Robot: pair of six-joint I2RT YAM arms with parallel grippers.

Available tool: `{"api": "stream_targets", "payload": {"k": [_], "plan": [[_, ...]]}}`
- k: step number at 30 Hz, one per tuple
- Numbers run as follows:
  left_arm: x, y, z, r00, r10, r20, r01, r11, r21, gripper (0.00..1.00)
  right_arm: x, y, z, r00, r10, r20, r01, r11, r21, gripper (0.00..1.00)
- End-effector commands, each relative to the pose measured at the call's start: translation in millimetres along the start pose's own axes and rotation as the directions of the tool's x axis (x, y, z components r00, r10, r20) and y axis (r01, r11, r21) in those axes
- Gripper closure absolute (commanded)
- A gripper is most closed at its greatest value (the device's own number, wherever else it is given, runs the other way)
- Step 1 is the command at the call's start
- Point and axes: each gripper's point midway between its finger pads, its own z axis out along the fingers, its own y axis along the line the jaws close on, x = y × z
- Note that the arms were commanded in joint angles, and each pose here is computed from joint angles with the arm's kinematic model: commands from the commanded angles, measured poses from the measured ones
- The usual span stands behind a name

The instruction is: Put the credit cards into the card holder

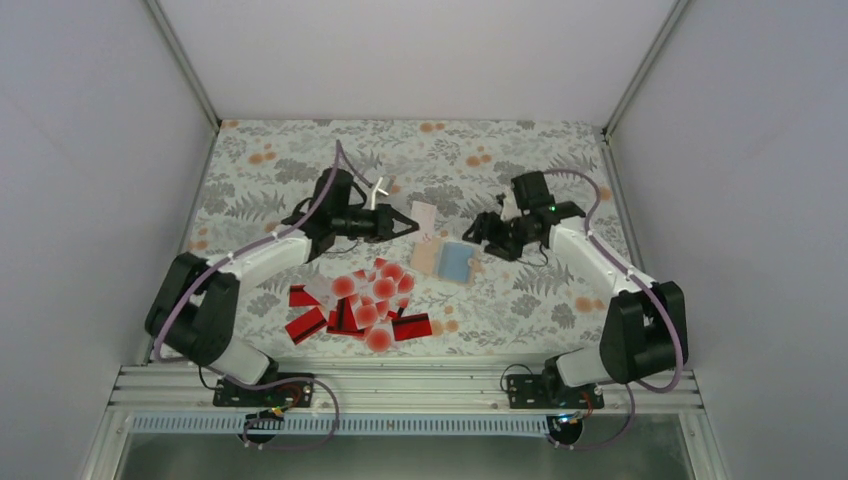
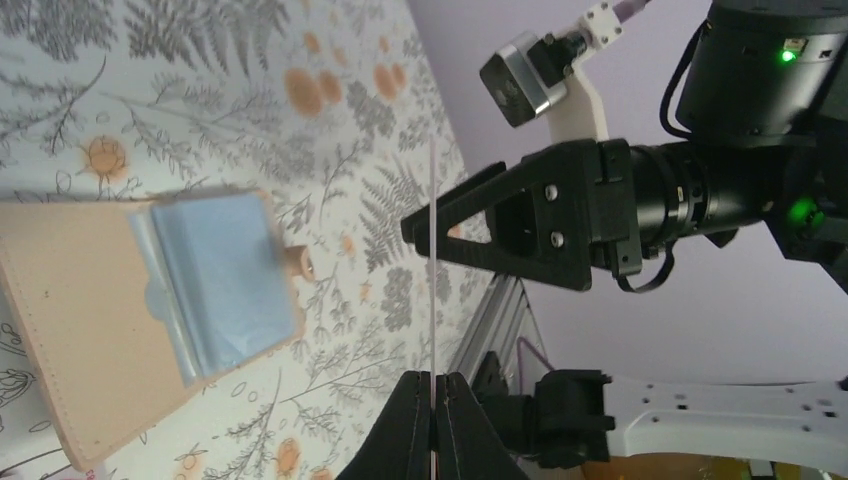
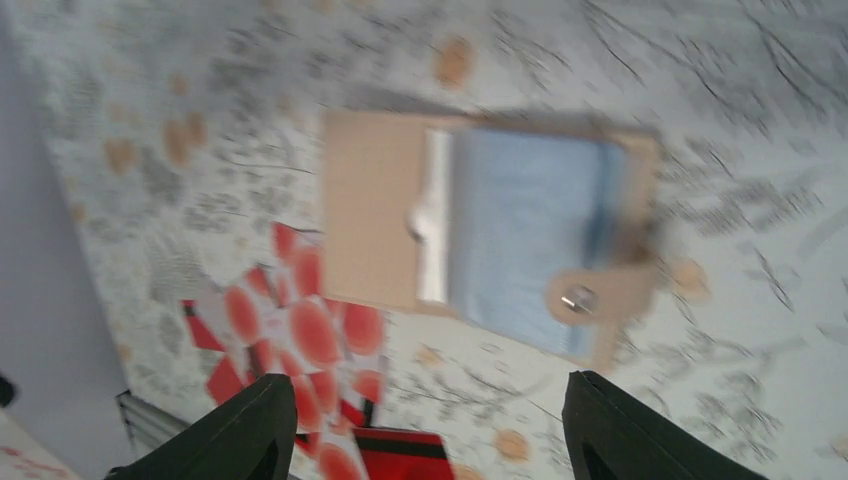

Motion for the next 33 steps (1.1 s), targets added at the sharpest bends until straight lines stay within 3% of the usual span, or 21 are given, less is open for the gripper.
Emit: {"api": "stream_targets", "payload": {"k": [1,10,19,33], "plan": [[2.6,10.3,22.1,0.998,0.056,-0.041,-0.056,0.998,-0.003,0.98,8.6,-30.4,9.7,0.997,0.052,0.055,-0.055,0.997,0.048,0.33],[24.7,53.9,59.9,0.991,-0.008,-0.133,0.000,0.998,-0.055,0.98,26.0,-55.5,35.1,0.996,0.082,0.017,-0.082,0.996,-0.027,0.45],[33.8,84.9,86.7,0.982,-0.047,-0.185,0.024,0.992,-0.127,0.98,28.2,-76.9,47.7,0.991,0.134,-0.022,-0.135,0.988,-0.080,0.48],[43.2,115.3,91.8,0.976,-0.081,-0.200,0.038,0.977,-0.211,0.98,29.5,-95.4,60.0,0.983,0.170,-0.063,-0.175,0.979,-0.102,0.51]]}}
